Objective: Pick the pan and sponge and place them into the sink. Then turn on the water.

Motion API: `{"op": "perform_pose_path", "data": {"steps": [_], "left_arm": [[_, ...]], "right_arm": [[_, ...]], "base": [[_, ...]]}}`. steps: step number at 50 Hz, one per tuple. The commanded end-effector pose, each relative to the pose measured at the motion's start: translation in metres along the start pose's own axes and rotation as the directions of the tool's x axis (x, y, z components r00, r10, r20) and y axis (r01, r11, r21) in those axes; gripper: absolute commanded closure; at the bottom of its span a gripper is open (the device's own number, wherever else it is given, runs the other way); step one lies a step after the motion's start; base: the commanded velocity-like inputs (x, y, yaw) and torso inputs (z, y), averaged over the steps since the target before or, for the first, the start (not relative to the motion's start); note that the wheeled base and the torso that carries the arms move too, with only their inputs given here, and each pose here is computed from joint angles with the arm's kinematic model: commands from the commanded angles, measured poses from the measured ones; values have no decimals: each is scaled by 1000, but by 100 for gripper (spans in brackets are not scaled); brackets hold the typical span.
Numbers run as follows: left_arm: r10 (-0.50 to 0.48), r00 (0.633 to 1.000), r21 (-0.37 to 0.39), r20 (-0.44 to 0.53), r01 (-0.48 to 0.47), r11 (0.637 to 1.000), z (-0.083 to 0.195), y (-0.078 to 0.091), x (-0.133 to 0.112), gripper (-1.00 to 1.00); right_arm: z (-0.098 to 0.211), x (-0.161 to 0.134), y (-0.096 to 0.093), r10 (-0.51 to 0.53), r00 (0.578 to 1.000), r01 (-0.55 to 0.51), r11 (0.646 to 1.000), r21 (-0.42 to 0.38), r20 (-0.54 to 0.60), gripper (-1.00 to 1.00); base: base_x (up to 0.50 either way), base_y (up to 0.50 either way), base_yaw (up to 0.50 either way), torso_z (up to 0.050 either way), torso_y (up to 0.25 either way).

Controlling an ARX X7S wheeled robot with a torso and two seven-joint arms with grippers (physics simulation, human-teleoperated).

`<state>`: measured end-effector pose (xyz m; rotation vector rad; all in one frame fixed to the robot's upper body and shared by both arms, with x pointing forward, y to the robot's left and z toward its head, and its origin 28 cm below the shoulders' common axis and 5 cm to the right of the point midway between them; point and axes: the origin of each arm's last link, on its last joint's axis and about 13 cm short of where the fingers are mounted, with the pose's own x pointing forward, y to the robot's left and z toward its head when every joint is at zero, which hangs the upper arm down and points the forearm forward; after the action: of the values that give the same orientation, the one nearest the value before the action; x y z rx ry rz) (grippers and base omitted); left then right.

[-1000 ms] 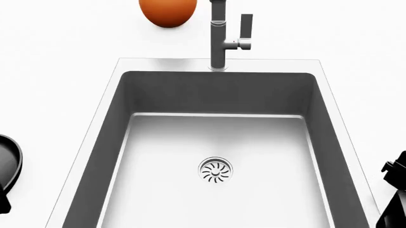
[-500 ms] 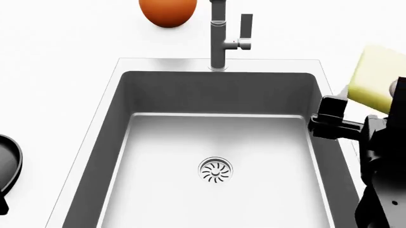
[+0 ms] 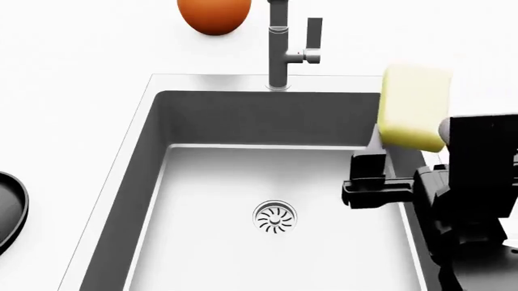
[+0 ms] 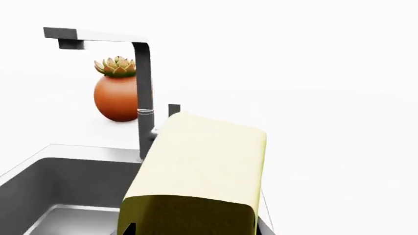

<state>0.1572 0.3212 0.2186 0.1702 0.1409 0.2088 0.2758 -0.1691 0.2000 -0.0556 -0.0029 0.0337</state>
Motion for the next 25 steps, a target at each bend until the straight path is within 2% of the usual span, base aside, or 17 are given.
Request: {"op": "perform_pose_path", "data": {"steps": [1, 5, 8, 10, 13, 14, 19, 25], "left_arm": [[-15, 996, 83, -83, 22, 996, 15, 22, -14, -100], [-38, 992, 123, -117, 52, 991, 23, 22, -15, -100], [-61, 989, 120, -132, 77, 990, 26, 28, -19, -100], [-143, 966, 131, -215, 173, 976, 23, 31, -19, -100], [-158, 960, 135, -233, 193, 972, 24, 36, -20, -100], [-185, 949, 155, -255, 229, 961, 25, 40, -22, -100], [-185, 936, 145, -298, 236, 961, 25, 53, -22, -100], [-192, 910, 146, -368, 260, 955, 13, 54, -24, -100]], "right_arm": [[-3, -7, 1, 43, 999, -43, 999, -20, -3, 100], [-2, -6, 0, 44, 999, -44, 999, -20, -3, 100], [-2, -6, 0, 46, 999, -46, 999, -17, -3, 100], [-3, -5, 1, 53, 999, -53, 998, -16, -6, 100], [-2, -6, 1, 54, 999, -54, 998, -15, -3, 100], [-2, -6, 1, 53, 999, -53, 998, -14, -4, 100], [-1, -5, 2, 60, 998, -60, 998, -12, -5, 100], [-1, -4, 3, 62, 998, -63, 998, -14, -7, 100]], "base": [[0, 0, 0, 0, 0], [0, 0, 0, 0, 0], [0, 0, 0, 0, 0], [0, 0, 0, 0, 0], [0, 0, 0, 0, 0], [0, 0, 0, 0, 0], [0, 0, 0, 0, 0], [0, 0, 0, 0, 0]]}}
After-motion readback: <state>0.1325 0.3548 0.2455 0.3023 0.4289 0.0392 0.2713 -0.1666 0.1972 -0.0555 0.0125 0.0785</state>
